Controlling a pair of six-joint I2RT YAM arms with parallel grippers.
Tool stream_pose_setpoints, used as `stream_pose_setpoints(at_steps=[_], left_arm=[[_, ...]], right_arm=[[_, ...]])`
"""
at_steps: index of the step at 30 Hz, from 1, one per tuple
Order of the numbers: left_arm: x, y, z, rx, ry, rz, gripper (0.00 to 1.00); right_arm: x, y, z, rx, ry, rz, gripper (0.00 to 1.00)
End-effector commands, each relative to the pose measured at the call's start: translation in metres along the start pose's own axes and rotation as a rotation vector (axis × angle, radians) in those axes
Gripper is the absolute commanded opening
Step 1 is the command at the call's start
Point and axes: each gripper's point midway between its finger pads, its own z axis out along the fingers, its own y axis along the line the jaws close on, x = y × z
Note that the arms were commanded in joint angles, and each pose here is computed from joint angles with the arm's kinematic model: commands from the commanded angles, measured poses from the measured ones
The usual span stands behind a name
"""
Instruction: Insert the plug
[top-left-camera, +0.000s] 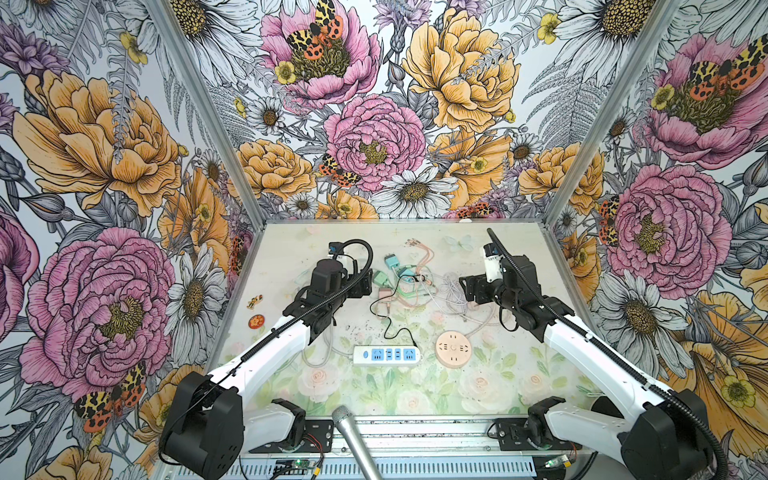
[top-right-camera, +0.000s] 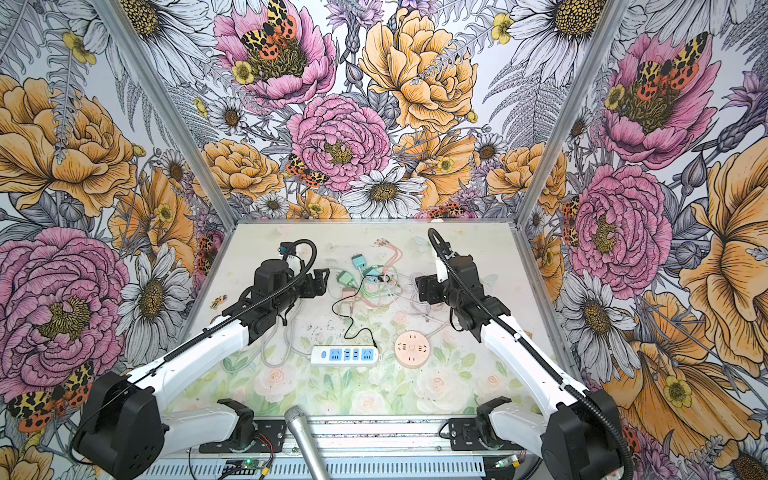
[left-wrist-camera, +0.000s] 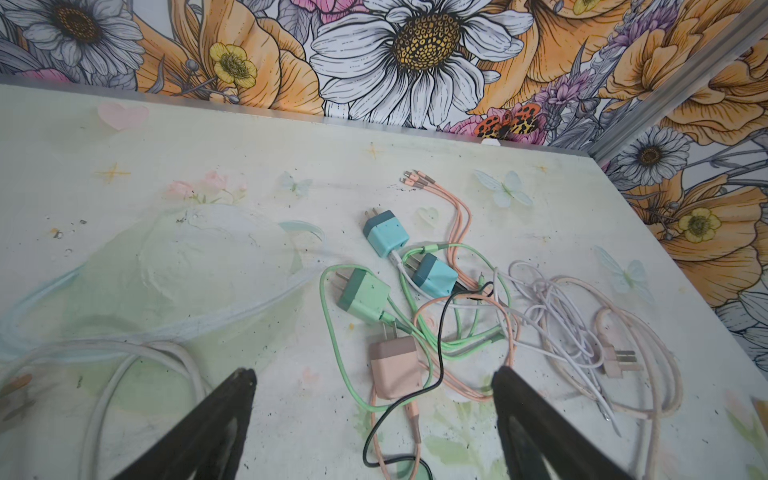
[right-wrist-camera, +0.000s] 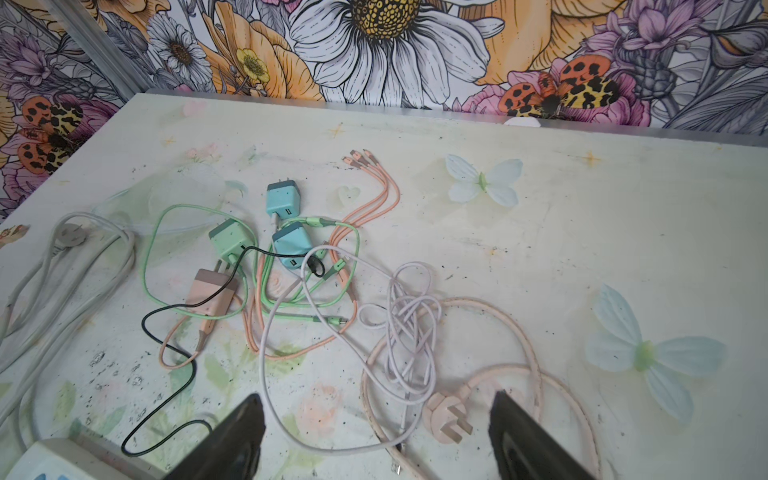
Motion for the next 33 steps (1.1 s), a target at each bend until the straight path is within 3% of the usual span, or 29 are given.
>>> stream_pose_setpoints(at_steps=[1, 10, 17, 26, 33], left_arm=[[0.02, -0.003, -0.004, -0.011, 0.05, 0.009, 0.91], [0.051, -0.006, -0.018, -0.037, 0.165, 0.035, 0.82], [0.054, -0.001, -0.015, -0.092, 0.207, 0.017, 0.79], [0.055, -0.012, 0.011, -0.092, 0.272, -0.038, 0.74], [0.054, -0.018, 0.035, -0.099, 0.309, -0.04, 0.7]], right_arm=[[-0.007, 0.01, 0.001, -0.012, 0.002, -0.022, 0.85], [-0.007, 0.03, 0.007, -0.047, 0.022, -0.11, 0.85], [0.001, 0.035, 0.021, -0.064, 0.065, -0.149, 0.86], [-0.001, 0.05, 0.05, -0.106, 0.12, -0.167, 0.83], [0.019, 0.068, 0.071, -0.171, 0.199, -0.166, 0.73]])
